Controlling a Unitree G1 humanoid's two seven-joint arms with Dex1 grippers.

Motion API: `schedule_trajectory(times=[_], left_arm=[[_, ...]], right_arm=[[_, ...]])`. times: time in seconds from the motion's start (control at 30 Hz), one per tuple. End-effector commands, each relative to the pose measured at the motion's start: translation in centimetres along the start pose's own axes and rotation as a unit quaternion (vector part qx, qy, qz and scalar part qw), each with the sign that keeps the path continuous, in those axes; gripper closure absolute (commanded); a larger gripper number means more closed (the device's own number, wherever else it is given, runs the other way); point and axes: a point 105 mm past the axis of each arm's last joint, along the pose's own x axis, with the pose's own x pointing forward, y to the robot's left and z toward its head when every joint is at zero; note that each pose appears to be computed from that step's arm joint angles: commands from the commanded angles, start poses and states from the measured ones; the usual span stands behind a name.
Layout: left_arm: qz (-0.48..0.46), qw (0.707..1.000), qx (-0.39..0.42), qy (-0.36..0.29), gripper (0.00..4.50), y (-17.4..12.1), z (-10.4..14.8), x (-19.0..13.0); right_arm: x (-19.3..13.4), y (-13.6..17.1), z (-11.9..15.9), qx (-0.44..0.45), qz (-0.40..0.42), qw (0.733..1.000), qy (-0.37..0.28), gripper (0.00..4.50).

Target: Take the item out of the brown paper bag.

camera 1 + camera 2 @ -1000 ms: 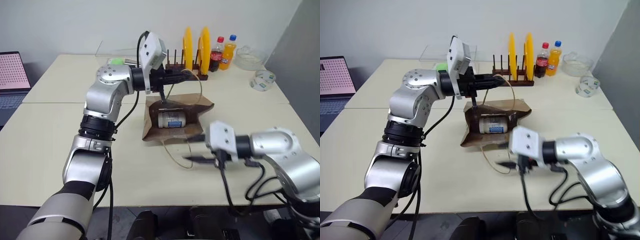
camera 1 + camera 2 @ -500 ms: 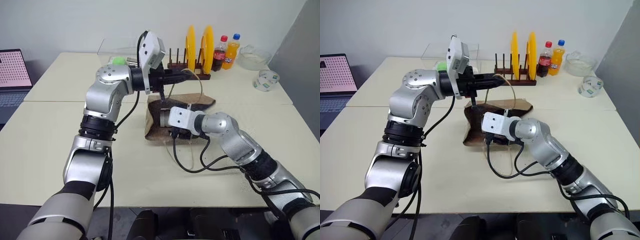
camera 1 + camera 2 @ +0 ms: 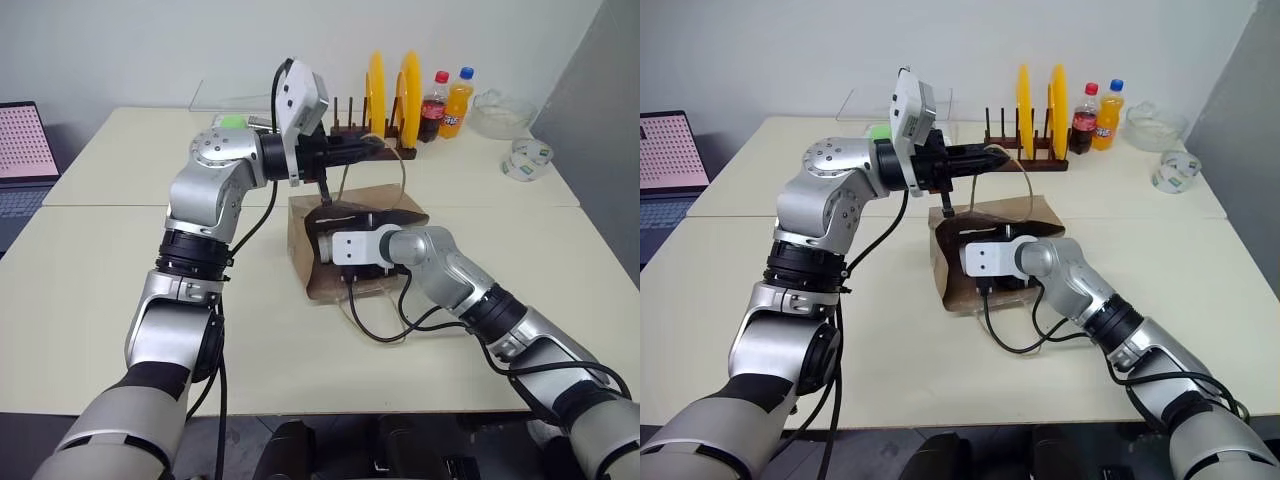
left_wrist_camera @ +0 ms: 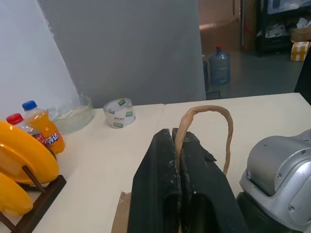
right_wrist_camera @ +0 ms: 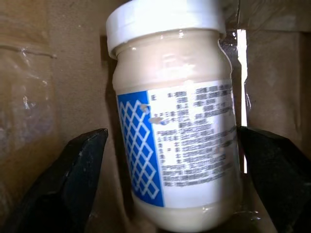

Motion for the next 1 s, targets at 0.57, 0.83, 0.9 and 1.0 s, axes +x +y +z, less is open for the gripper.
schedule_trajectory(times=[0.57,0.83,0.9,1.0], left_arm=[[0.123,0.990,0.057,0.048,4.50,4.9,-0.8,-1.7],[0.130,0.988,0.056,0.061,4.50,5.2,-1.6,-1.6],[0.130,0.988,0.055,0.064,4.50,5.2,-1.8,-1.5],[0.130,0.988,0.055,0.068,4.50,5.2,-2.1,-1.4]], right_arm=[[-7.7,-2.4,5.8,0.003,-0.038,0.977,-0.208,1.47],[-14.5,-5.9,8.4,0.072,-0.144,0.901,-0.403,1.47],[-15.4,-6.8,8.4,0.084,-0.173,0.889,-0.415,1.47],[-17.9,-9.7,7.4,0.111,-0.260,0.861,-0.423,1.47]])
